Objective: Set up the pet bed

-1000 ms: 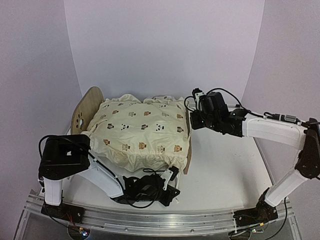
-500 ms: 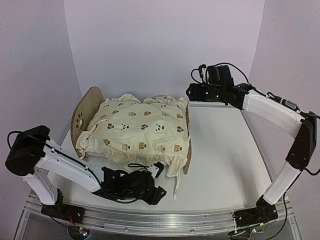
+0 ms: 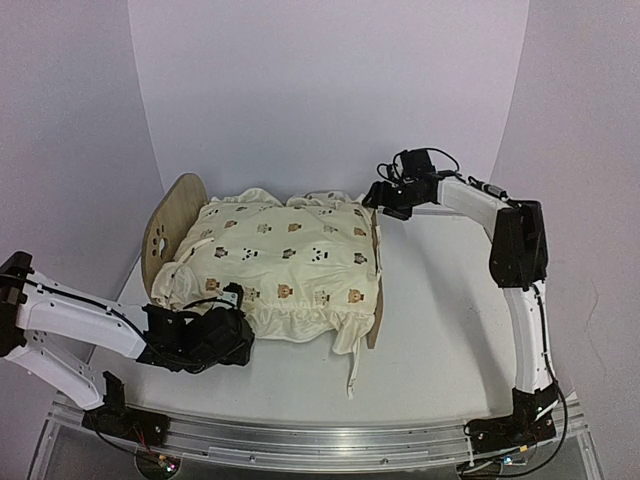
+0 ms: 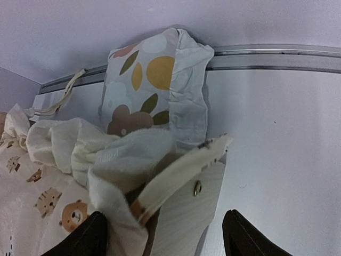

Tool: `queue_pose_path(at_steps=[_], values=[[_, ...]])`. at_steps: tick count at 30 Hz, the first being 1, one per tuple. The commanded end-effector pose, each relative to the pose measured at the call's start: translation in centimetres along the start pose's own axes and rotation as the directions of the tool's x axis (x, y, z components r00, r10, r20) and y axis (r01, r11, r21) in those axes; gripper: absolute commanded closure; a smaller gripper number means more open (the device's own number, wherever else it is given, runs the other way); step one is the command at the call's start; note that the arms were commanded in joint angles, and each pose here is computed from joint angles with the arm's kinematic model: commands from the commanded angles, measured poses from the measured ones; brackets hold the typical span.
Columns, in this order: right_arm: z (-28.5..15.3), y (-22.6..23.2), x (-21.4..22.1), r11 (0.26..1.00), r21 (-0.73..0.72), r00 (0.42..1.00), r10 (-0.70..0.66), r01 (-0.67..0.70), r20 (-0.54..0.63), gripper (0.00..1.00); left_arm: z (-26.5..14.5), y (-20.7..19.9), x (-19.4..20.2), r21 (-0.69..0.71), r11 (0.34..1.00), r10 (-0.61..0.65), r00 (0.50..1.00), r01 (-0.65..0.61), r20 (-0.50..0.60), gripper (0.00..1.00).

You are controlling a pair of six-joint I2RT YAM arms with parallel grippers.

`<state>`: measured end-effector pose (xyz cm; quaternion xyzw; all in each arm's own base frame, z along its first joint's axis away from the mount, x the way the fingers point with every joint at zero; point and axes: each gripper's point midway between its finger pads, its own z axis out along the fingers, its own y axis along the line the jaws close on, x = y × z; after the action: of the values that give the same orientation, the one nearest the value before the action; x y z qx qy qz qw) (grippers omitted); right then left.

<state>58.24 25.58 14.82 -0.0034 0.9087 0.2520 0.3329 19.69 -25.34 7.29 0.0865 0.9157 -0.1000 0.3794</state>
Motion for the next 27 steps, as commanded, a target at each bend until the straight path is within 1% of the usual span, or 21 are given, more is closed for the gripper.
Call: queue_pose_path(at_steps=[1,5,7,8,9,11,13,15,18,24,27], values=[[0.6,1.1,-4.8,0.983,-0.183,0.996,0.047,-0.033,0.074,0.24,-0.4,1.5,-3.0,-0.04,0.998,-0.04,0.993,0.045,0.114,0.55],[2.5,-2.4,-7.6,0.943,-0.291,0.97,0.207,-0.163,0.128,0.24,0.1,2.2,-3.8,-0.048,0.997,-0.06,0.988,0.067,0.143,0.59],[3.6,-4.9,-8.6,0.908,-0.339,0.941,0.307,-0.245,0.142,0.29,0.2,2.5,-4.1,-0.06,0.995,-0.064,0.985,0.074,0.159,0.61],[3.9,-6.1,-9.4,0.887,-0.365,0.921,0.357,-0.282,0.155,0.32,0.2,2.6,-4.2,-0.067,0.995,-0.065,0.984,0.077,0.165,0.61],[4.7,-7.2,-9.3,0.878,-0.374,0.912,0.378,-0.3,0.157,0.37,0.3,2.8,-4.4,-0.075,0.994,-0.066,0.982,0.08,0.175,0.62],[6.0,-8.0,-9.4,0.857,-0.406,0.9,0.407,-0.317,0.156,0.49,0.4,3.0,-4.7,-0.086,0.992,-0.071,0.979,0.089,0.192,0.64],[7.3,-8.1,-8.8,0.823,-0.46,0.89,0.436,-0.334,0.134,0.55,0.6,3.2,-4.8,-0.093,0.991,-0.078,0.975,0.1,0.208,0.66],[8.4,-8.0,-7.9,0.801,-0.495,0.894,0.438,-0.338,0.098,0.59,1.0,3.7,-5.0,-0.113,0.987,-0.085,0.972,0.112,0.219,0.67],[8.7,-7.2,-6.8,0.775,-0.546,0.913,0.404,-0.317,0.045,0.63,2.2,4.7,-5.2,-0.14,0.982,-0.097,0.972,0.129,0.212,0.67],[6.3,-3.4,-5.5,0.674,-0.685,0.948,0.309,-0.276,-0.078,0.68,3.9,5.4,-6.5,-0.137,0.978,-0.125,0.967,0.158,0.223,0.68],[4.7,-1.2,-4.8,0.613,-0.738,0.954,0.264,-0.281,-0.143,0.68,4.4,6.7,-7.6,-0.159,0.97,-0.141,0.961,0.182,0.239,0.68]])
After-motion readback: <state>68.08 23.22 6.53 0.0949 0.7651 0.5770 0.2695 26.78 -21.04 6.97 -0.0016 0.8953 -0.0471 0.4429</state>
